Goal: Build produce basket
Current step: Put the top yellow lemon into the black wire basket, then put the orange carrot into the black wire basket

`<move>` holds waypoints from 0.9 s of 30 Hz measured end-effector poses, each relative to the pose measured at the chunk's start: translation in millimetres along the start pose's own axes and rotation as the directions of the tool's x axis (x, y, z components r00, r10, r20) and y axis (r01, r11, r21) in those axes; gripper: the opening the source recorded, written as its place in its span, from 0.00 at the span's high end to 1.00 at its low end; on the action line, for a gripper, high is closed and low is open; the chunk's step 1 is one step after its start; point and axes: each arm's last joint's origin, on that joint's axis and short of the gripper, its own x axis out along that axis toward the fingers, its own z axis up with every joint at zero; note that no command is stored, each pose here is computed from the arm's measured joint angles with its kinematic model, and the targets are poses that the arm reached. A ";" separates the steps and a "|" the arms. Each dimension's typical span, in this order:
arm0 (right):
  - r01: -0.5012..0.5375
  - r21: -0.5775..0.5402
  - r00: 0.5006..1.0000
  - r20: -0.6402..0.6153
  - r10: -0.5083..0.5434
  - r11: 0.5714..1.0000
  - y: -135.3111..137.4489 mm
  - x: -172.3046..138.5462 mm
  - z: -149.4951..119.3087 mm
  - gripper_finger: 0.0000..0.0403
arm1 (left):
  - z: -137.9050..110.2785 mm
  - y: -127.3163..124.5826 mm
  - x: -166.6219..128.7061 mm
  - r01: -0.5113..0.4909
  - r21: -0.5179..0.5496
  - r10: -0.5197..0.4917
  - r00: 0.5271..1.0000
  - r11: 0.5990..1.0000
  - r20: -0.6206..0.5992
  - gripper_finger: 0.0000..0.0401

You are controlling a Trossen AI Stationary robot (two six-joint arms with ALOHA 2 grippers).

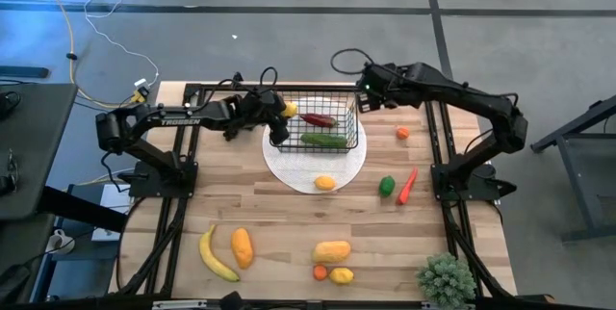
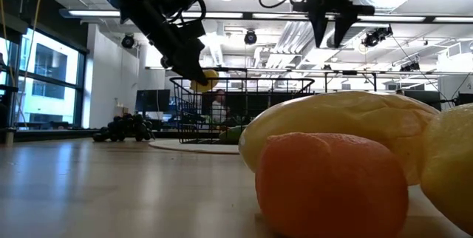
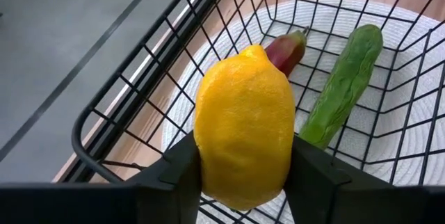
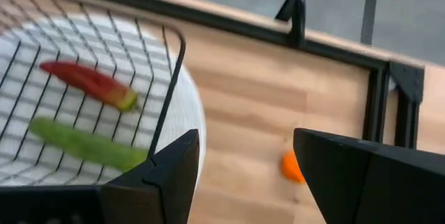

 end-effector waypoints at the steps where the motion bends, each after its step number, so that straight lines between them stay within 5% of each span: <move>1: -0.002 -0.002 1.000 -0.014 0.002 1.000 2.0 -1.1 -3.5 0.46 | 0.0 0.0 0.0 -0.002 0.000 0.002 1.000 1.000 0.000 0.60; 12: 0.023 0.010 0.995 -0.093 -0.022 1.000 18.3 -22.4 -47.5 0.46 | -0.1 0.7 0.0 -0.025 0.001 0.025 1.000 1.000 -0.003 0.45; 27: 0.001 0.083 0.994 -0.112 0.008 0.997 34.7 -53.7 -111.2 0.46 | 23.8 5.6 -11.8 -0.043 0.014 0.043 0.999 0.999 0.027 0.43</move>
